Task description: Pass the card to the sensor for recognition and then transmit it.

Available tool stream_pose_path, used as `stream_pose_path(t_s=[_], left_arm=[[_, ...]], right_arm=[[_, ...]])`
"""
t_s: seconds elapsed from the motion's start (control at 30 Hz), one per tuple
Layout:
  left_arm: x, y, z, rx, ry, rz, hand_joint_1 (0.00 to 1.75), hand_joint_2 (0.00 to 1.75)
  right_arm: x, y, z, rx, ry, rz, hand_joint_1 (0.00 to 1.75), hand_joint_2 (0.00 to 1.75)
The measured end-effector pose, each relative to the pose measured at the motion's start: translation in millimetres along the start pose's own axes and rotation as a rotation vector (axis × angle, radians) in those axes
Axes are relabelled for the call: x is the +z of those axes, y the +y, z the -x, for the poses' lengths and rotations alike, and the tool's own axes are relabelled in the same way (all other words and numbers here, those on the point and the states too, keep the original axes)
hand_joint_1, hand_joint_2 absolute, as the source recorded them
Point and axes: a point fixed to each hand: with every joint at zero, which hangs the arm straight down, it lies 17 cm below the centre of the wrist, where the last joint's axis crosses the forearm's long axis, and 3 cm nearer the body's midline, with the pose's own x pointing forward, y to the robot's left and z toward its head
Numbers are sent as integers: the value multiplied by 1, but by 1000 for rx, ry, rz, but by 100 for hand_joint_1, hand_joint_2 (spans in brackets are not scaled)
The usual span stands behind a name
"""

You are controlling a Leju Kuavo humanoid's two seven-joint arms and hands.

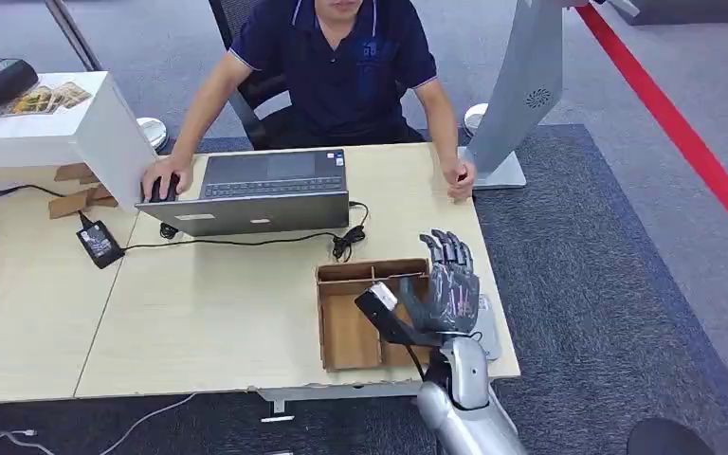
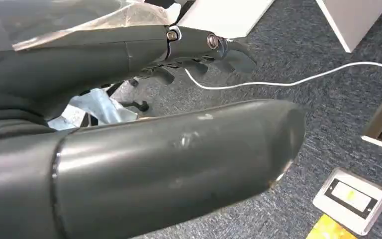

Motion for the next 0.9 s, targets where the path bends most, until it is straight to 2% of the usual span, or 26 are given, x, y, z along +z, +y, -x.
stream_pose_path(t_s=[0.03,0.07,0.27,0.3,0.33,0.37,0.4,0.43,0.7,0.73,0.8,0.83,0.9], left_arm=[[0,0,0,0,0,0,0,0],[0,0,0,0,0,0,0,0],[0,0,0,0,0,0,0,0],[0,0,0,1,0,0,0,0],[0,0,0,2,2,0,0,0],[0,0,0,2,2,0,0,0],[0,0,0,2,2,0,0,0],[0,0,0,2,2,0,0,0],[0,0,0,4,1,1,0,0],[0,0,0,4,1,1,0,0],[0,0,0,4,1,1,0,0],[0,0,0,5,2,1,0,0],[0,0,0,5,1,0,0,0]], right_arm=[[0,0,0,0,1,-1,54,175],[1,1,1,0,2,-3,65,175],[1,1,1,0,2,-3,66,175],[1,1,1,-2,4,-4,63,175],[1,2,2,-5,8,-4,49,175],[1,2,2,-6,8,-4,49,175],[1,2,2,-6,8,-5,30,175],[1,2,2,-7,9,-5,26,175],[3,4,4,-6,15,-13,30,175],[3,4,4,-6,15,-13,40,175],[3,4,5,-7,16,-13,37,175],[3,4,5,-7,16,-13,30,175],[3,5,5,-7,17,-13,31,175]])
